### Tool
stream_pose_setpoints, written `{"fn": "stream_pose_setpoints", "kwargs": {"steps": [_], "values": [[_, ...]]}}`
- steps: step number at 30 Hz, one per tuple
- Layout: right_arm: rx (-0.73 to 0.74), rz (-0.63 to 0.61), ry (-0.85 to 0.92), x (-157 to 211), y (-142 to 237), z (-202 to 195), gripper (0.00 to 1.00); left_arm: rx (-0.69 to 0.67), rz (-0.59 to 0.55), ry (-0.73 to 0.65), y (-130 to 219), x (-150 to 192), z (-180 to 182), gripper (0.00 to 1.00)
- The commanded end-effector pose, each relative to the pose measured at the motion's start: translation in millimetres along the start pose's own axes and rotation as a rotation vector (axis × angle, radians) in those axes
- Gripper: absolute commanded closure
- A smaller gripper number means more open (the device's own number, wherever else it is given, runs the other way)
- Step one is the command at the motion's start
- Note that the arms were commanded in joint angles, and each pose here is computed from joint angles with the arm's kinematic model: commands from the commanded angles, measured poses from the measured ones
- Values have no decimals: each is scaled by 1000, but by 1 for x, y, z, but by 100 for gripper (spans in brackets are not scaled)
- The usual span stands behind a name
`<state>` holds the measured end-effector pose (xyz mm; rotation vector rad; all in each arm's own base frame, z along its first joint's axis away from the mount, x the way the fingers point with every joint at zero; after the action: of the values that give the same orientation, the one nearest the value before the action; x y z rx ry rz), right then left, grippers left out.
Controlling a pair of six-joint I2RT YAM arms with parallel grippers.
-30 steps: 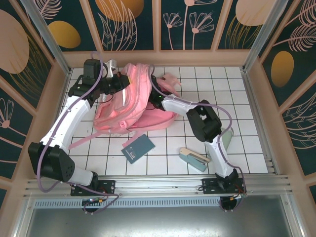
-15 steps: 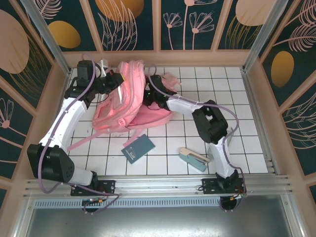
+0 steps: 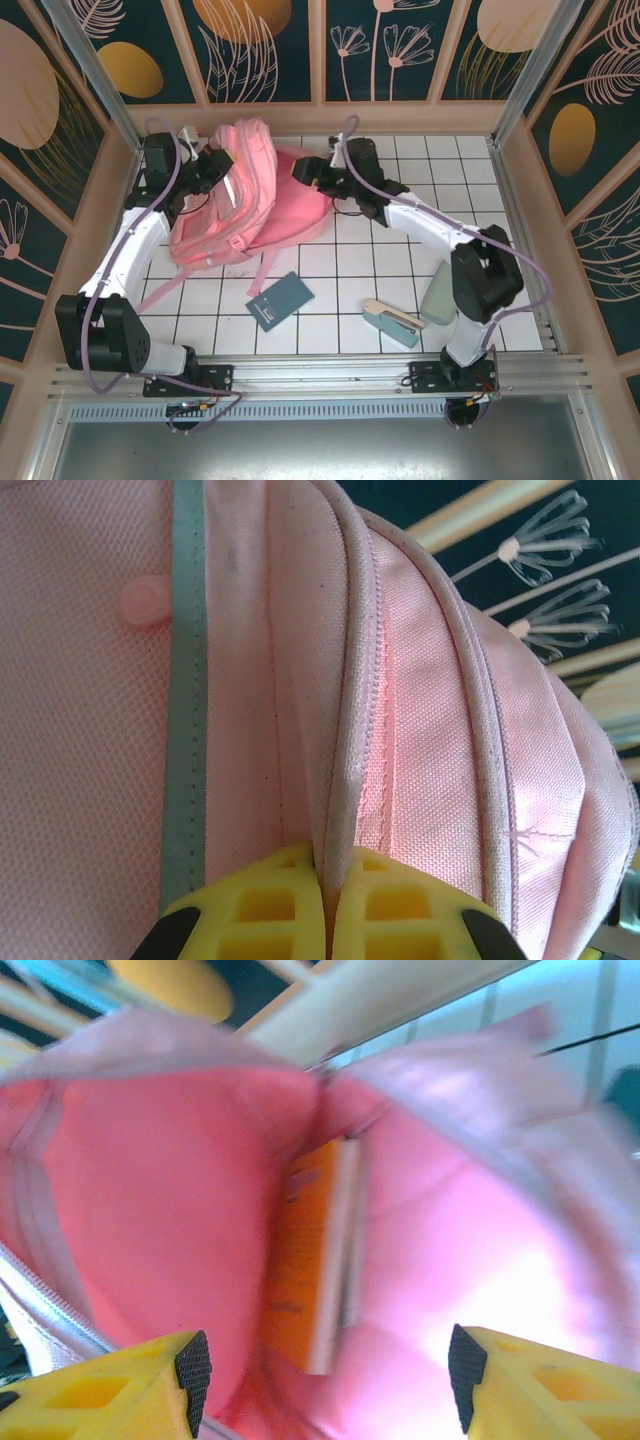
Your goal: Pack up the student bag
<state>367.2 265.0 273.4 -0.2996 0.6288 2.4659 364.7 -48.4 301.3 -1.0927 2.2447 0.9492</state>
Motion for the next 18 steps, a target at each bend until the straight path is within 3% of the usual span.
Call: {"fn": "stream_pose_setpoints", "kwargs": {"steps": [1, 4, 10, 18], "values": [[211, -106, 31, -19, 18, -36, 36, -63, -161, 16, 12, -19, 10, 100], [327, -164, 32, -36, 26, -60, 36, -114, -197, 10, 18, -17, 16, 100], [489, -141, 41, -65, 18, -93, 30, -166, -251, 20, 29, -8, 25, 100], [556, -3, 153, -32, 8, -94, 28, -257, -320, 4, 51, -3, 31, 100]]}}
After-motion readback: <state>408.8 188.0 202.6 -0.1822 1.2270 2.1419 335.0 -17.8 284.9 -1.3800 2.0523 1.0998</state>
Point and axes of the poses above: each hand's point on the last joint's axis, 136 mm out from that joint toward the fingers, its own y axis back along the fingers, its own z axis along the line the jaws close on, x = y × z, the point moved 8 cm from there along y, back along the fingers, and after that the axes turned 15 degrees about -y, right-handed, at the moved point
